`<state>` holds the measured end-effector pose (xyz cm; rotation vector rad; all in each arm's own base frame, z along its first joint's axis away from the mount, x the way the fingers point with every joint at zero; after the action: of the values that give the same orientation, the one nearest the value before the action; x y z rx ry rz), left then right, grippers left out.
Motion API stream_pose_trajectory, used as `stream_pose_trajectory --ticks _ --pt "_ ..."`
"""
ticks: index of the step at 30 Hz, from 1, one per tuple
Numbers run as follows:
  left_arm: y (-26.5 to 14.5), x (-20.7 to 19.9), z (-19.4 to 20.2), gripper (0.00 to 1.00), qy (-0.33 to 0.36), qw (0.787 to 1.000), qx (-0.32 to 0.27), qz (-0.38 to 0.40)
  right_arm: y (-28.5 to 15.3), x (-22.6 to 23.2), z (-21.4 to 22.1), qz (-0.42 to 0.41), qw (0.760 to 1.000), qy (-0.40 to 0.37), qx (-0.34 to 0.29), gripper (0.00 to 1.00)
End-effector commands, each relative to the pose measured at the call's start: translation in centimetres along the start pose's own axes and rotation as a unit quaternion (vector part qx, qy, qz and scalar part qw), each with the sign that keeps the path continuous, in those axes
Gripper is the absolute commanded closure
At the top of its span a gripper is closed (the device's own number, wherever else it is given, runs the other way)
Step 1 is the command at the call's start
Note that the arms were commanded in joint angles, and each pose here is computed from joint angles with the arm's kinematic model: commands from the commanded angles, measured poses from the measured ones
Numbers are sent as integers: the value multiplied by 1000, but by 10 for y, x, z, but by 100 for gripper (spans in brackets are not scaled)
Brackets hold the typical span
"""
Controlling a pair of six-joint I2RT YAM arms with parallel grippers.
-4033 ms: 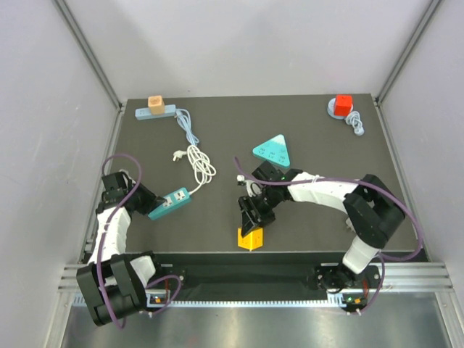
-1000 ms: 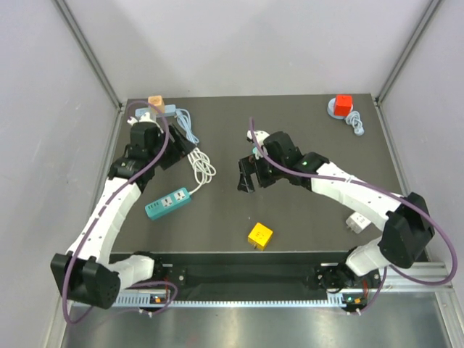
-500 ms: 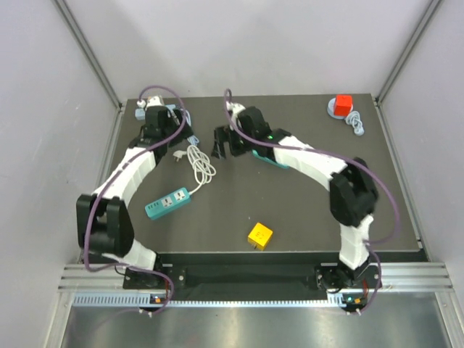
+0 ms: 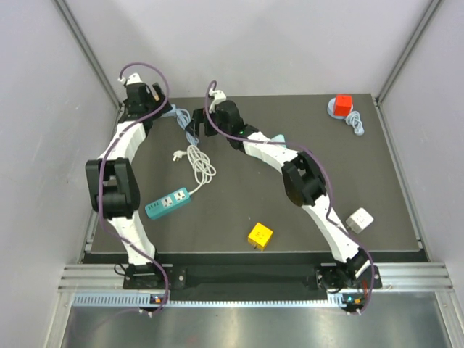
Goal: Pull the plug off the socket
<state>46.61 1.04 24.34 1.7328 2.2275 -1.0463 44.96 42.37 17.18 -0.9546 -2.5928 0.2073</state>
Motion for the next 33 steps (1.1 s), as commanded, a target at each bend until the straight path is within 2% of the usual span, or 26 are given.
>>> stream_pose_trajectory --ticks 1,3,4,11,17,26,33 --pt "31 -2 -14 8 31 999 -41 1 16 -2 -28 -14 994 3 -106 0" --pt "50 0 -16 8 35 998 -44 0 23 -2 -34 -18 992 7 -121 0" --pt "57 2 -18 7 40 998 -50 -3 31 -8 -20 -16 993 13 -114 0" --pt "101 16 -16 7 67 996 -67 -2 40 -30 2 -22 992 50 -115 0" --pt "121 24 -15 9 97 993 -71 1 53 -36 29 -34 988 105 -110 4" --pt "150 32 -7 12 95 993 -67 27 53 -31 24 -53 982 131 -122 5" --pt "154 34 -10 17 108 990 -87 23 58 -32 32 -52 976 171 -124 6"
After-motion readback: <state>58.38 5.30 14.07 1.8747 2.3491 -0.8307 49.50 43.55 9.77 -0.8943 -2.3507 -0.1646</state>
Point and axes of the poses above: each gripper's point midway between its finger pads, its own y axis out along the fingers, its own x axis along the line the jaws close on, z = x × y, the point moved 10 cm from there along -y, back along the fingers, and after that the axes turned 11 degrees about -y, right-handed, at the moved point
